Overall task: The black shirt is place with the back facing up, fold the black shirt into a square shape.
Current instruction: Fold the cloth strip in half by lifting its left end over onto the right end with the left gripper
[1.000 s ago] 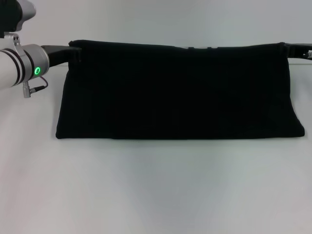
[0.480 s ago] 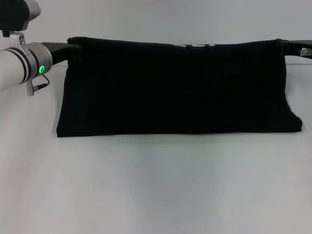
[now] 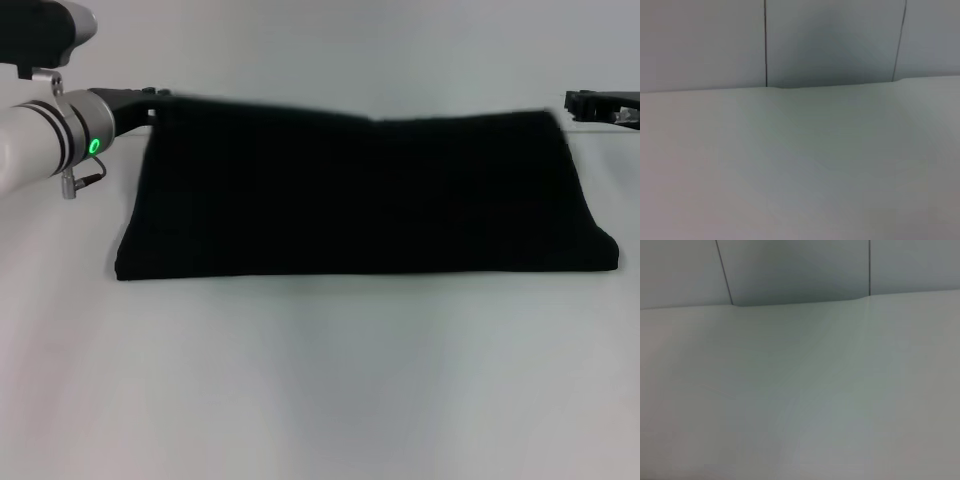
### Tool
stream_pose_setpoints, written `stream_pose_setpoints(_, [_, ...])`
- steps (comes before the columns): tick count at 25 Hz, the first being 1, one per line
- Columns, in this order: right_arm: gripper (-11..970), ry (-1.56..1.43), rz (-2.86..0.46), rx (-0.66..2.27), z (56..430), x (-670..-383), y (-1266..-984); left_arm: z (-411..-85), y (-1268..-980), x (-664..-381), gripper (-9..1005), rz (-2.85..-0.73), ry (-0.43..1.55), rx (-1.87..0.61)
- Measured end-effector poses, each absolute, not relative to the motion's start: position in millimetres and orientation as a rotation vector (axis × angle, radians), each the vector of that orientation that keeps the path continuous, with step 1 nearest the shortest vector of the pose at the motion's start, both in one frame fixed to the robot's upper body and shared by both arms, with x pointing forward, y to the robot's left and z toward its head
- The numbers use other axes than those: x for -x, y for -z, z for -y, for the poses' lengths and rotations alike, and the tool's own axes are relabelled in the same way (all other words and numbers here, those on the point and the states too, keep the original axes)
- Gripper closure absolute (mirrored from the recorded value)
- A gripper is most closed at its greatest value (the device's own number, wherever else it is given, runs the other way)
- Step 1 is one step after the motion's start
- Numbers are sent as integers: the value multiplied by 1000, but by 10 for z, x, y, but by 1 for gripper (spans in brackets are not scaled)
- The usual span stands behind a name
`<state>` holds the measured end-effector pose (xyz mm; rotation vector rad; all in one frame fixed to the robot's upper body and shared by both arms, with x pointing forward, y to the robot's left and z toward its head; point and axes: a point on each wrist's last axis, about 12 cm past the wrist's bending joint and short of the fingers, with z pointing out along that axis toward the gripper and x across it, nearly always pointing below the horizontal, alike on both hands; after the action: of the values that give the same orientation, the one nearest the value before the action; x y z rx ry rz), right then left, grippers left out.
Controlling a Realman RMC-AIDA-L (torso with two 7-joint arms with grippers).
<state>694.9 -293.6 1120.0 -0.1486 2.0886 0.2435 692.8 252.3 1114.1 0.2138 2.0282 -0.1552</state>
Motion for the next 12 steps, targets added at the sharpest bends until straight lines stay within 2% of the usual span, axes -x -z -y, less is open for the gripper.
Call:
stream_pose_setpoints(3, [781, -220, -2086, 131, 2968, -6949, -11194, -2533, -11146, -6937, 985, -2024, 139, -185])
stream_pose_setpoints(6, [727, -196, -2084, 111, 3010, -6949, -11191, -2563, -11156, -6946, 775, -2018, 127, -149])
stream_pose_setpoints(12, [620, -213, -2066, 67, 3152, -6922, -11242, -2681, -11205, -6942, 537, -1996, 141, -112])
